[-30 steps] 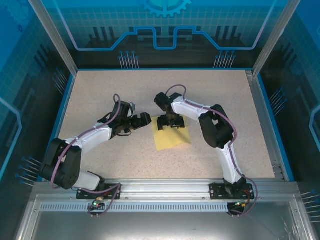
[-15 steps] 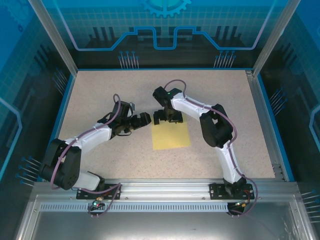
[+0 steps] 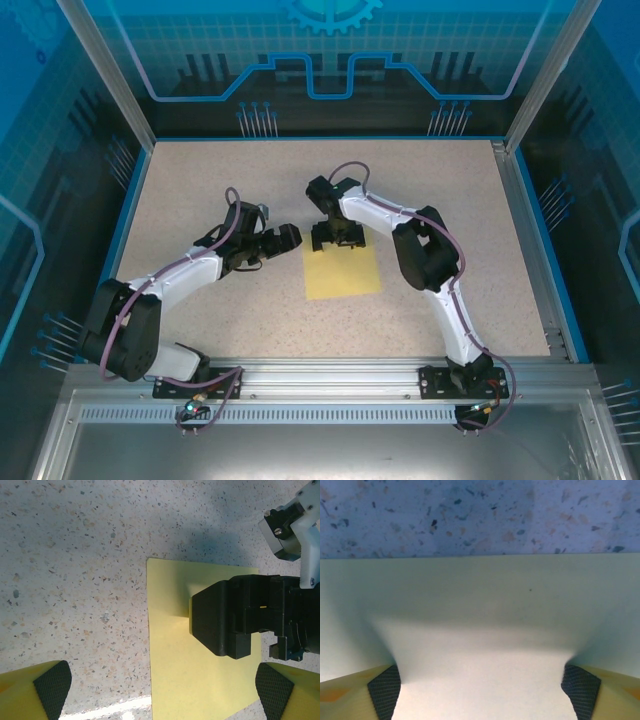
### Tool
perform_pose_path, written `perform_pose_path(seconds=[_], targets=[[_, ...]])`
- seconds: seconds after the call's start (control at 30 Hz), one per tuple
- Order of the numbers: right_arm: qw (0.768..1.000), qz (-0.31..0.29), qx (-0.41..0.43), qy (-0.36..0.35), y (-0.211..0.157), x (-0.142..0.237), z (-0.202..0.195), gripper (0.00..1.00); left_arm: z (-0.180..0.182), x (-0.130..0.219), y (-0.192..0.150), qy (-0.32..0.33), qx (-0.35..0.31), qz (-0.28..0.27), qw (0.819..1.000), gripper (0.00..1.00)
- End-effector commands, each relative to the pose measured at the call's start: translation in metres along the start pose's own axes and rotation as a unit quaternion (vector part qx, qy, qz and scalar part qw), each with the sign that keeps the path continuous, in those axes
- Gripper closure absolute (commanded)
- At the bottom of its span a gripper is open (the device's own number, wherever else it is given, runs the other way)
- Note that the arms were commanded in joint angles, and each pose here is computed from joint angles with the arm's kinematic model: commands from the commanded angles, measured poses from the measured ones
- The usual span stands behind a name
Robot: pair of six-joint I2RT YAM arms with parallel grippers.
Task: Fold a paper plane with a square sheet of paper (pick it up from the middle)
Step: First fold in half a square sheet of paper at the center of the table.
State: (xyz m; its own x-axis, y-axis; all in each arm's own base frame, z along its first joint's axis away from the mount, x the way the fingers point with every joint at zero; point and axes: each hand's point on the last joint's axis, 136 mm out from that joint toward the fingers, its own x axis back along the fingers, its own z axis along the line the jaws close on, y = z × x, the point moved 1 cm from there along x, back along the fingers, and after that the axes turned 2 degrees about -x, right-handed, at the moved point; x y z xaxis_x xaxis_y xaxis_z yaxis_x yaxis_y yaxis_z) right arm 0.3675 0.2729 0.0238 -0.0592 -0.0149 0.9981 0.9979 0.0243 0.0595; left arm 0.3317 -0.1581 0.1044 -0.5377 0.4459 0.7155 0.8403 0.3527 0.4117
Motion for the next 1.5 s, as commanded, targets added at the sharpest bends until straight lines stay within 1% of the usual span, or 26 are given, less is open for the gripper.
perform_pose_path(seconds=[0.0,0.13,0.2,0.27,0.33,0.43,0.47,0.5,0.53,0.6,0.67,0.73,0.77,0.8,1.03,1.13,1.17,1.2,1.23,1.27,1.3,1.37,1.47], targets=[[0.999,0.047,-0.002,-0.01,-0.019,-0.024,-0.005,0.13,-0.009,0.005,0.005,-0.006,-0.014,-0.006,1.0,0.01],[0.999,0.034,0.002,-0.01,-0.013,-0.015,-0.003,0.15,-0.008,0.004,0.005,-0.006,-0.012,-0.005,1.0,0.01],[0.999,0.032,0.003,-0.011,-0.012,-0.012,-0.004,0.14,-0.008,0.004,0.005,-0.006,-0.012,-0.005,1.0,0.01],[0.999,0.032,0.009,-0.004,-0.011,-0.011,-0.001,0.2,-0.008,0.004,0.005,-0.005,-0.012,-0.006,1.0,0.01],[0.999,0.03,0.01,-0.006,-0.011,-0.007,-0.002,0.17,-0.008,0.005,0.005,-0.005,-0.012,-0.007,1.0,0.01],[0.999,0.03,0.011,-0.013,-0.013,-0.01,-0.003,0.16,-0.007,0.005,0.003,-0.004,-0.012,-0.004,1.0,0.01],[0.999,0.032,0.009,-0.014,-0.014,-0.013,-0.005,0.18,-0.007,0.005,0.003,-0.004,-0.012,-0.005,1.0,0.01],[0.999,0.033,0.01,-0.013,-0.015,-0.015,-0.004,0.25,-0.006,0.005,0.003,-0.004,-0.011,-0.005,1.0,0.01],[0.999,0.033,0.012,-0.011,-0.015,-0.015,-0.003,0.29,-0.006,0.004,0.002,-0.004,-0.011,-0.004,1.0,0.01],[1.0,0.022,0.009,-0.003,-0.013,-0.005,-0.002,0.29,-0.006,0.005,0.003,-0.004,-0.011,-0.004,1.0,0.01],[1.0,0.018,0.012,-0.001,-0.012,-0.001,-0.002,0.35,-0.006,0.005,0.002,-0.003,-0.011,-0.005,1.0,0.01],[1.0,0.011,0.013,0.007,-0.01,0.005,0.0,0.38,-0.006,0.006,0.003,-0.002,-0.012,-0.006,1.0,0.01],[1.0,0.008,0.014,0.009,-0.009,0.008,0.0,0.43,-0.005,0.006,0.002,-0.001,-0.012,-0.006,1.0,0.01],[1.0,0.003,0.016,0.013,-0.008,0.013,0.001,0.51,-0.005,0.006,0.003,-0.001,-0.012,-0.006,1.0,0.01],[0.998,-0.03,0.014,0.047,0.001,0.044,0.001,0.66,-0.006,0.009,0.004,0.0,-0.012,-0.009,1.0,0.01],[0.996,-0.037,0.005,0.083,0.001,0.057,0.002,0.71,-0.006,0.01,0.005,0.001,-0.011,-0.012,1.0,0.01],[0.994,-0.039,0.002,0.104,0.002,0.061,0.005,0.81,-0.006,0.01,0.004,0.001,-0.011,-0.012,1.0,0.01],[0.991,-0.041,-0.001,0.127,0.002,0.067,0.008,0.88,-0.005,0.01,0.004,0.003,-0.01,-0.012,1.0,0.01],[0.988,-0.047,-0.007,0.148,0.003,0.073,0.009,0.88,-0.005,0.011,0.004,0.002,-0.01,-0.013,1.0,0.01],[0.983,-0.05,-0.011,0.177,0.004,0.082,0.013,0.85,-0.005,0.011,0.004,0.002,-0.01,-0.012,1.0,0.01],[0.977,-0.051,-0.011,0.207,0.004,0.089,0.018,0.85,-0.006,0.011,0.004,0.001,-0.009,-0.012,1.0,0.01],[0.968,-0.054,-0.015,0.244,0.005,0.103,0.022,0.84,-0.006,0.011,0.004,0.001,-0.008,-0.011,1.0,0.01],[0.939,-0.057,-0.007,0.34,0.009,0.124,0.038,0.82,-0.011,0.012,0.007,-0.007,-0.005,-0.01,1.0,0.01]])
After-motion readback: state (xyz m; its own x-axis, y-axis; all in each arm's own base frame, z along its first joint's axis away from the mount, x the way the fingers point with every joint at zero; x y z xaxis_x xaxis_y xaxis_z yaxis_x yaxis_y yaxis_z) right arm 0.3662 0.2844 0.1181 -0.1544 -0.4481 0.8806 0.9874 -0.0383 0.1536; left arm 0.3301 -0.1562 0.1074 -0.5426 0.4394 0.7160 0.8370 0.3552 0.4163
